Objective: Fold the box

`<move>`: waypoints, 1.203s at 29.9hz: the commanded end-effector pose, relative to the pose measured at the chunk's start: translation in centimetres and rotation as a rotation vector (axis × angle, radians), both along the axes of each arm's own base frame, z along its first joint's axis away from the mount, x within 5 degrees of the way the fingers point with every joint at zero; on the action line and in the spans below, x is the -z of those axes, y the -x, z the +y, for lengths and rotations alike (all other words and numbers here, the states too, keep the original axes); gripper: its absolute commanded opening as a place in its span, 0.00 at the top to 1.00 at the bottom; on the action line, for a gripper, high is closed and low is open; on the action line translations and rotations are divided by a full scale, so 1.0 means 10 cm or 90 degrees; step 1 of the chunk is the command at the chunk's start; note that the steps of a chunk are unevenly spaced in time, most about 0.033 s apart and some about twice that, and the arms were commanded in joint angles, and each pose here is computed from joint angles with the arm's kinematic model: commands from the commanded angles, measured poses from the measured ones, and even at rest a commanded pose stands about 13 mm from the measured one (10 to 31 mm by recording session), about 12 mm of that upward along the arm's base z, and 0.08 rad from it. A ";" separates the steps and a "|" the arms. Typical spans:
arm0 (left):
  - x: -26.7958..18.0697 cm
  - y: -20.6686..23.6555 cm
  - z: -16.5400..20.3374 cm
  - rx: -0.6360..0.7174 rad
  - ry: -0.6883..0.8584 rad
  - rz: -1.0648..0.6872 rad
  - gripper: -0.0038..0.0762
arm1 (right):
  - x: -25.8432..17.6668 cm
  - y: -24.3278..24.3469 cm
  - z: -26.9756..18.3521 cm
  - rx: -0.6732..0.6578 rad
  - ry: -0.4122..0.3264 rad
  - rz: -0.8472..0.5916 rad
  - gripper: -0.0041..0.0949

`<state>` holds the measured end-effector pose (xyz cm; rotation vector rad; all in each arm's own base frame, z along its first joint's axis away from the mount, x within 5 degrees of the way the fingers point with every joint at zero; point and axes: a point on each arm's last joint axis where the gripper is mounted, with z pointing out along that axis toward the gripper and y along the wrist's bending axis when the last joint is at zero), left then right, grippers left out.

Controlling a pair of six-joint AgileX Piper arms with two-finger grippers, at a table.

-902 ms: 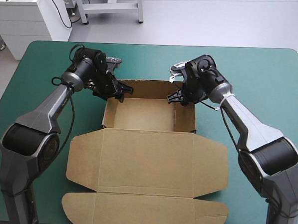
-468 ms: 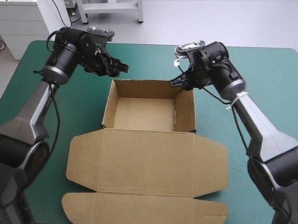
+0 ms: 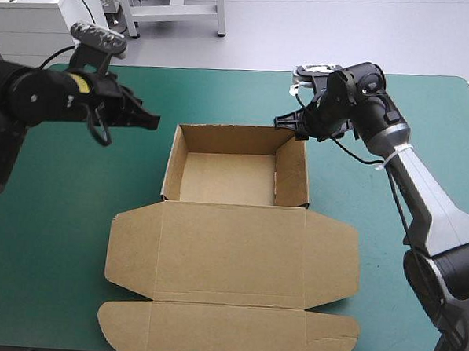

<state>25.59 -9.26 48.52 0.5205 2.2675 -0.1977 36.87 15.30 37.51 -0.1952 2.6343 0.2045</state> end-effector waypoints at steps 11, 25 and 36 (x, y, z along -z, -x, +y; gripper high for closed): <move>1.02 0.96 0.31 -0.031 0.048 -0.012 0.96 | 0.34 0.03 0.00 -0.004 -0.054 0.095 0.51; 1.92 1.79 0.55 -0.029 0.091 -0.015 0.96 | 0.68 -0.13 0.04 -0.032 -0.011 0.133 0.55; 1.89 1.93 0.60 -0.025 0.088 -0.034 0.96 | 0.69 -0.18 0.03 -0.037 0.006 0.121 0.98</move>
